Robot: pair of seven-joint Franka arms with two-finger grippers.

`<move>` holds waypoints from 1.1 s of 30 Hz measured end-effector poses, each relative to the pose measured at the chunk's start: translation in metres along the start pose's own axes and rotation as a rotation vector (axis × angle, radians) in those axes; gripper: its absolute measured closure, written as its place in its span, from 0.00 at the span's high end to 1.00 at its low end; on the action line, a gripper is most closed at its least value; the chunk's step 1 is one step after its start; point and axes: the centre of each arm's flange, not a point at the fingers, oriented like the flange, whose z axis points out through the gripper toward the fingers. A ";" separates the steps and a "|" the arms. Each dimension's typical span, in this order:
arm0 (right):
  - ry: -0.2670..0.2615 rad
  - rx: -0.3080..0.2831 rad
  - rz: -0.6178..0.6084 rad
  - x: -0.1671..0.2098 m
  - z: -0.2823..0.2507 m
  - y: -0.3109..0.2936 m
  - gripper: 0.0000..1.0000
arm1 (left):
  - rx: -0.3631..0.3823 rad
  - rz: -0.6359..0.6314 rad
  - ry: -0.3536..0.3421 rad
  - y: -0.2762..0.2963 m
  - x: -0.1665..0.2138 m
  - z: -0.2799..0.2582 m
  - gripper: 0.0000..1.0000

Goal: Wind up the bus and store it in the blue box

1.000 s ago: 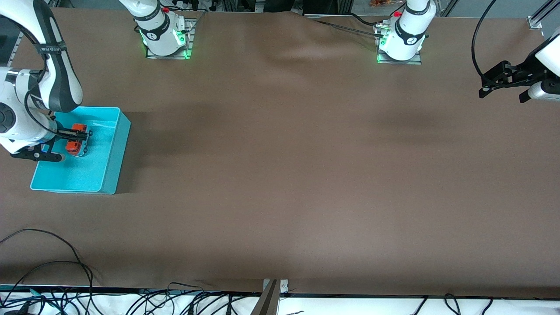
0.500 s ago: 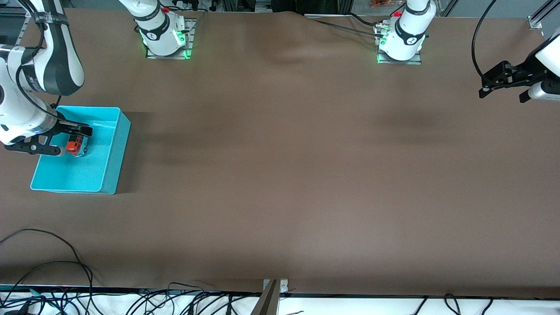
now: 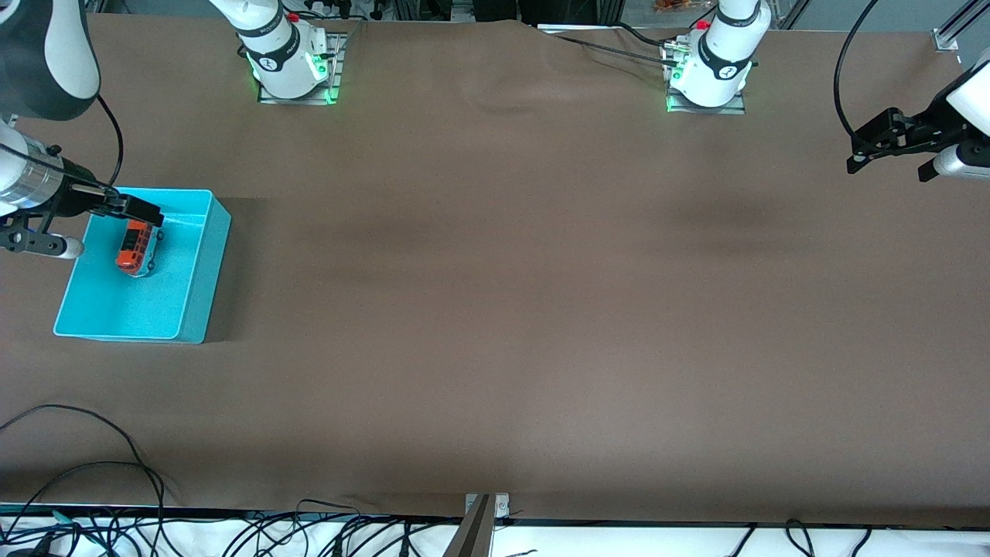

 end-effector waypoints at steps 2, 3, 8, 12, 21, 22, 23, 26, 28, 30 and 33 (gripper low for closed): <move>0.000 0.014 -0.007 -0.001 -0.009 -0.009 1.00 | 0.000 0.000 0.000 0.000 0.000 0.000 1.00; 0.000 0.024 -0.011 -0.002 -0.014 -0.014 1.00 | 0.000 0.000 0.000 0.000 0.000 0.000 1.00; 0.011 0.076 -0.006 -0.003 -0.029 -0.030 1.00 | 0.000 -0.001 0.000 0.000 0.000 0.000 1.00; 0.026 0.105 0.036 -0.002 -0.040 -0.041 1.00 | 0.000 0.000 0.000 0.000 0.000 0.000 1.00; 0.046 0.124 0.061 -0.007 -0.056 -0.067 1.00 | 0.000 0.000 0.000 0.000 0.000 0.000 1.00; 0.046 0.124 0.059 -0.007 -0.056 -0.069 1.00 | 0.000 0.000 0.000 0.000 0.000 0.000 1.00; 0.046 0.123 0.052 -0.008 -0.056 -0.070 1.00 | 0.000 0.000 0.000 0.000 0.000 0.000 1.00; 0.046 0.122 0.021 -0.008 -0.056 -0.072 1.00 | 0.000 0.000 0.000 0.000 0.000 0.000 1.00; 0.043 0.120 -0.009 -0.008 -0.055 -0.071 1.00 | 0.000 0.000 0.000 0.000 0.000 0.000 1.00; 0.037 0.118 -0.034 -0.008 -0.054 -0.069 1.00 | 0.000 0.000 0.000 0.000 0.000 0.000 1.00; 0.032 0.099 -0.058 -0.008 -0.053 -0.065 1.00 | 0.000 0.000 0.000 0.000 0.000 0.000 1.00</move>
